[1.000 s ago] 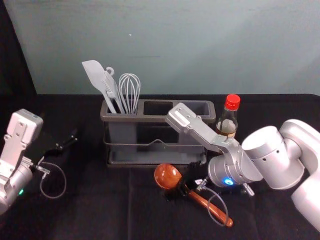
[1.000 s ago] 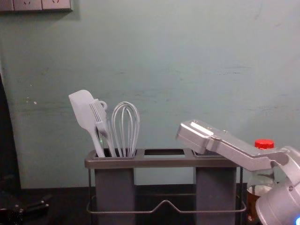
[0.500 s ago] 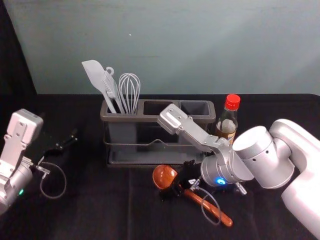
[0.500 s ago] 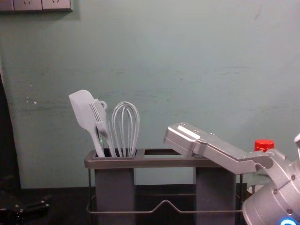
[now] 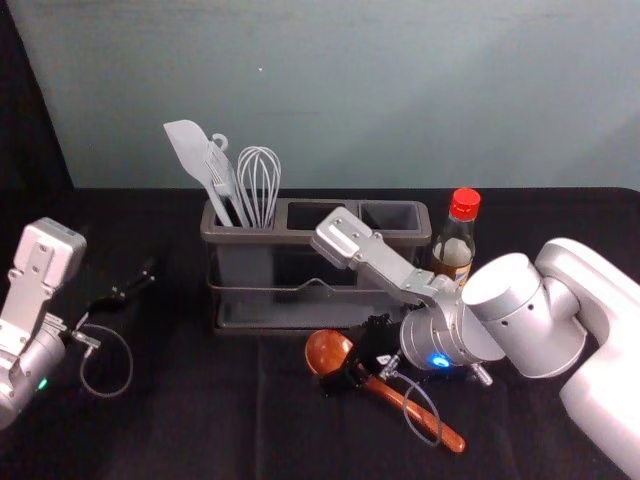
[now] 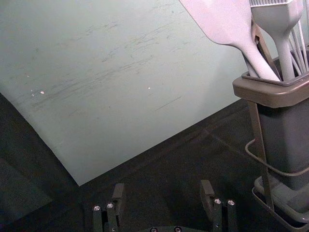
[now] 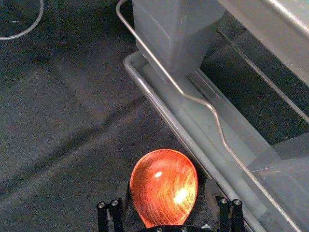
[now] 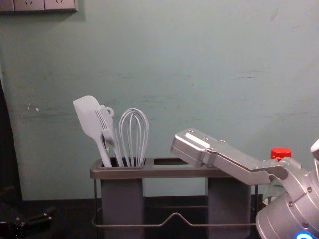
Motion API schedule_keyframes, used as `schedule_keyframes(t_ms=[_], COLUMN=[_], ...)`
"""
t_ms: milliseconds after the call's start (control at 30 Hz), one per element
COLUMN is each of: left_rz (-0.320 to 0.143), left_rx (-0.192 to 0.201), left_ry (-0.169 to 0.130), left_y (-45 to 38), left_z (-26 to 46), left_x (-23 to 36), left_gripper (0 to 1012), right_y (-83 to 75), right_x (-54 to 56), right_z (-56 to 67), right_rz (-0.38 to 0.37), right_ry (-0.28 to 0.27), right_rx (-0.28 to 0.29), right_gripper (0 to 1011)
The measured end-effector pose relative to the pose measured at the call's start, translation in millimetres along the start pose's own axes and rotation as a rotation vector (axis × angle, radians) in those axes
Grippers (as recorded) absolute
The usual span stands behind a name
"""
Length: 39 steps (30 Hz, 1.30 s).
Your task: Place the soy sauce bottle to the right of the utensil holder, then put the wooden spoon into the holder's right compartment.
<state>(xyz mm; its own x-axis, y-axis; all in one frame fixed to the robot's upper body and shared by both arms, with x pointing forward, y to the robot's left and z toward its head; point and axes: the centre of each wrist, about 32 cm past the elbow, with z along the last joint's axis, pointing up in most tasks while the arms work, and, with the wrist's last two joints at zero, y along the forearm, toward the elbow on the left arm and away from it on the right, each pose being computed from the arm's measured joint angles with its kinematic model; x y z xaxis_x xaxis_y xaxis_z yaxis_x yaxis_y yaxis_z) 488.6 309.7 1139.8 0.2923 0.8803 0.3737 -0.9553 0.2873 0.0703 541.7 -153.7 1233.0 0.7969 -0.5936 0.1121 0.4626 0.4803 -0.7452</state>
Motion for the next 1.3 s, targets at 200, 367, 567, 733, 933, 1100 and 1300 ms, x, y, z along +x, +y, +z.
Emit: schedule_keyframes(t_ms=[200,367,567,733,933,1100,1300], left_rz=[0.000,0.000,0.000,0.000,0.000,0.000,0.000], left_rx=[0.000,0.000,0.000,0.000,0.000,0.000,0.000], left_ry=[0.000,0.000,0.000,0.000,0.000,0.000,0.000], left_y=[0.0,0.0,0.0,0.0,0.0,0.0,0.0], left_z=[0.0,0.0,0.0,0.0,0.0,0.0,0.0], left_x=[0.0,0.0,0.0,0.0,0.0,0.0,0.0], left_gripper=[1011,1012,1012,1011,1011,1011,1011], right_y=[0.0,-0.1,-0.2,-0.2,-0.2,-0.3,-0.3], right_x=[0.2,0.6,1.0,1.2,1.4,1.5,1.5], right_z=[-0.1,-0.3,-0.3,-0.3,-0.4,-0.3,-0.4], right_rz=[0.001,0.003,0.004,0.005,0.006,0.006,0.006], right_ry=[0.003,0.006,0.009,0.012,0.013,0.014,0.014], right_rx=[0.000,-0.001,-0.002,-0.002,-0.002,-0.002,-0.003], right_gripper=[1004,1004,985,878,831,833,831])
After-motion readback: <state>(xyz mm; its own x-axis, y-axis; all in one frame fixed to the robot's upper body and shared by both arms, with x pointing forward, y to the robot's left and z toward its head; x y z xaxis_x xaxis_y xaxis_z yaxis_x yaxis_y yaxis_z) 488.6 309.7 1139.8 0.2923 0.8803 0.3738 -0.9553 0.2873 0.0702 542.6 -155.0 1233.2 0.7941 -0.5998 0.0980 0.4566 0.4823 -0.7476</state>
